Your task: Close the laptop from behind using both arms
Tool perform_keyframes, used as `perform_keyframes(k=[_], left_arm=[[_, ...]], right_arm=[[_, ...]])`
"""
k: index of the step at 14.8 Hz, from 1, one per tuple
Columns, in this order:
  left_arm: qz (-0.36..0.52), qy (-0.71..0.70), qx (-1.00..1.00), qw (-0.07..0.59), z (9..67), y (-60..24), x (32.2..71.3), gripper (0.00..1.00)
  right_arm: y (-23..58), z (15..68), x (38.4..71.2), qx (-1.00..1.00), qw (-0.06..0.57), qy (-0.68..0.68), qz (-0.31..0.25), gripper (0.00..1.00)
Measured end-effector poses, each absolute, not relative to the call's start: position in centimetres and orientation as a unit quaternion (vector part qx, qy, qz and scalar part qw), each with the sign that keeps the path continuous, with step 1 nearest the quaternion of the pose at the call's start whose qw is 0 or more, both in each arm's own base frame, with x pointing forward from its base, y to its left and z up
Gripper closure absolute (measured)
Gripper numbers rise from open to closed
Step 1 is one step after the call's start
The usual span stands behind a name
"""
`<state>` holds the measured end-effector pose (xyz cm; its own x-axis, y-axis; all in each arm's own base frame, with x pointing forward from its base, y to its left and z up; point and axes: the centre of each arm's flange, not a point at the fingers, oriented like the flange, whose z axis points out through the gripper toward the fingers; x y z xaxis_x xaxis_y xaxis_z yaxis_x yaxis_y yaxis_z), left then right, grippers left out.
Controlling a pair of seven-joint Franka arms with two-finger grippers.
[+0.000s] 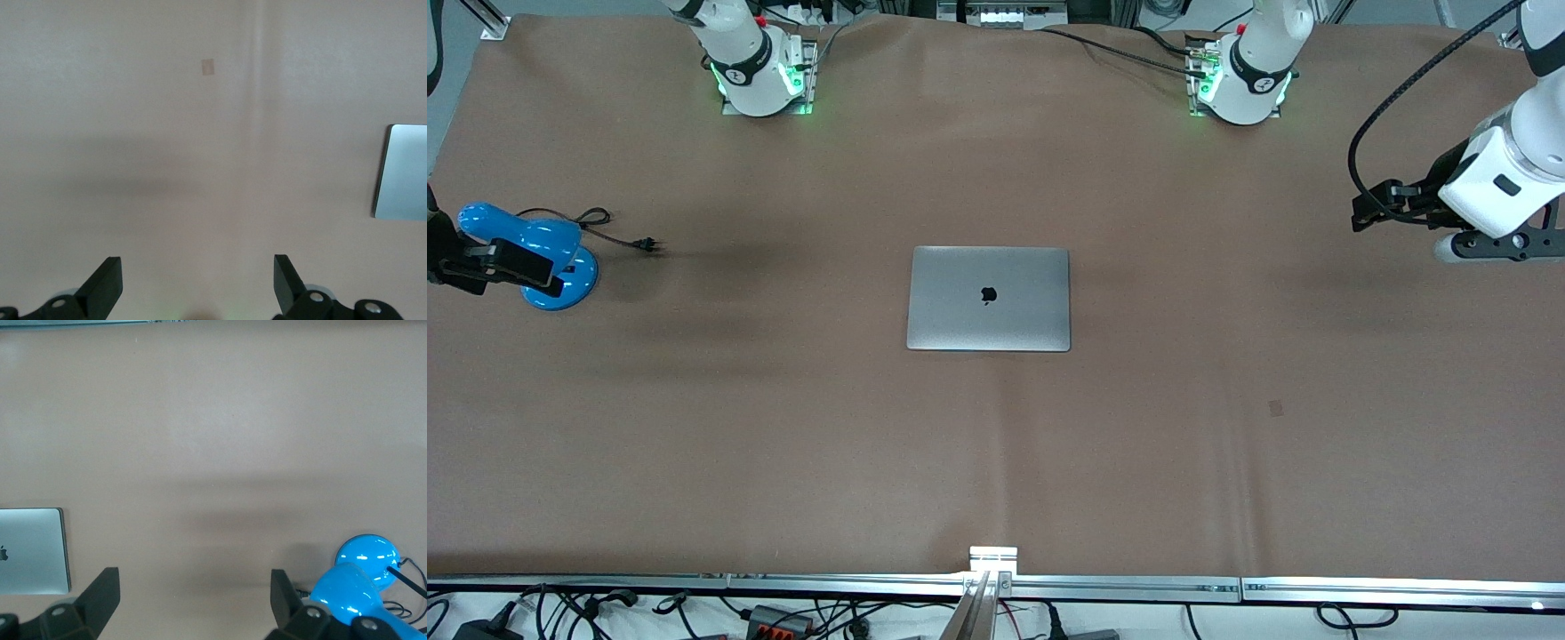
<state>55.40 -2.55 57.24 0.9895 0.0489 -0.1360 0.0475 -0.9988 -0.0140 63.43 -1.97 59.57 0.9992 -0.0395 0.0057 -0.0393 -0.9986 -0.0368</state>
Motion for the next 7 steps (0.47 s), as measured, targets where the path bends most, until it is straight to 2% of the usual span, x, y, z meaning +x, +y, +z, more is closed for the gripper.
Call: perform_keyframes(k=[4,7], left_arm=[[0.069,-0.025,-0.997,0.005,57.1,-2.4,55.5,0.00],[0.070,-0.025,-0.997,0.005,57.2,-2.4,55.5,0.00]], right_arm=[[-2.3,58.0,62.5,-1.000,0.003,0.018,0.013,0.00],[-2.2,57.7,59.6,-1.000,-0.001,0.016,-0.002,0.00]])
